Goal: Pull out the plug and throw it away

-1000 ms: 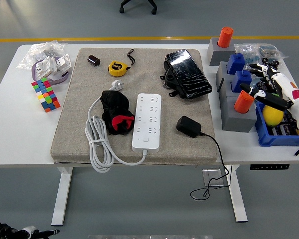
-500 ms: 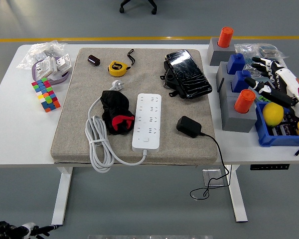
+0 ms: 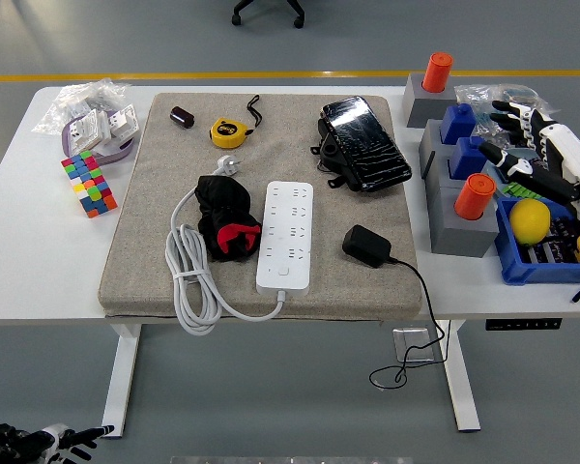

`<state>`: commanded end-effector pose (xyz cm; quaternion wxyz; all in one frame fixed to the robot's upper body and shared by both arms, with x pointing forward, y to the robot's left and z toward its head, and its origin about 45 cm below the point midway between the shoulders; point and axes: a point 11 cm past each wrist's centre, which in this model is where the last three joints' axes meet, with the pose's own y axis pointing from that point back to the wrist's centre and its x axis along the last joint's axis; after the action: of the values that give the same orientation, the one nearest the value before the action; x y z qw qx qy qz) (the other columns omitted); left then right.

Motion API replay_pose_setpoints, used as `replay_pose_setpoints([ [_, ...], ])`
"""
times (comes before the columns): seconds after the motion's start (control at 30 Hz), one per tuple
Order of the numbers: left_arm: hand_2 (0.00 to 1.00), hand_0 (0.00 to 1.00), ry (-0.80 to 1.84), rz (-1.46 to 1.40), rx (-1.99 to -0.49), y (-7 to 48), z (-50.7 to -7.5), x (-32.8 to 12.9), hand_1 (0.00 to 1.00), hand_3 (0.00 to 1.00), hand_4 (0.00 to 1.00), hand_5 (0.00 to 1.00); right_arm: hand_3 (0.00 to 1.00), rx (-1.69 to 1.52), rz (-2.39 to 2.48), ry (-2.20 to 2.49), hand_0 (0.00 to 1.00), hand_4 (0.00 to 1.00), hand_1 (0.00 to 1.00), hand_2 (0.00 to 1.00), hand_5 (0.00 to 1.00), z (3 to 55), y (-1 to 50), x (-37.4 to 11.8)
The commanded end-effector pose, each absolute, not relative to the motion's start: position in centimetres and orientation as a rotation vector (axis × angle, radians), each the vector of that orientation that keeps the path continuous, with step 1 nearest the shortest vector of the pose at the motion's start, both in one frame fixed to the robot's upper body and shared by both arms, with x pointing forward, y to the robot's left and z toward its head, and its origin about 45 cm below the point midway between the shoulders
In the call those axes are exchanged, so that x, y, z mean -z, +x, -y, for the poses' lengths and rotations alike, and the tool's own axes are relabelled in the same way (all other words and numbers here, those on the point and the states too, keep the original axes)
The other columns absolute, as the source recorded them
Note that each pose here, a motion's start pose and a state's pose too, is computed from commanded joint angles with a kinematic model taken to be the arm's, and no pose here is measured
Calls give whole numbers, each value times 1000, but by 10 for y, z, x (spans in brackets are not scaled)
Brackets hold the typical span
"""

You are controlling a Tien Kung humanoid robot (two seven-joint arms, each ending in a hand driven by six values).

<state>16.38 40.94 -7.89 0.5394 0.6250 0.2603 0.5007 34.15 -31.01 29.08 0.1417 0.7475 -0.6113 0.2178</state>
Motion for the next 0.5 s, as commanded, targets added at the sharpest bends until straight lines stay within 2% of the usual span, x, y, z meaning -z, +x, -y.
replay_pose_setpoints([
  [0.5, 692, 533, 1486, -629, -1191, 160, -409, 81, 664, 669, 837, 701, 896, -665, 1802, 2137, 911, 998, 887, 848, 757, 317, 335, -302],
])
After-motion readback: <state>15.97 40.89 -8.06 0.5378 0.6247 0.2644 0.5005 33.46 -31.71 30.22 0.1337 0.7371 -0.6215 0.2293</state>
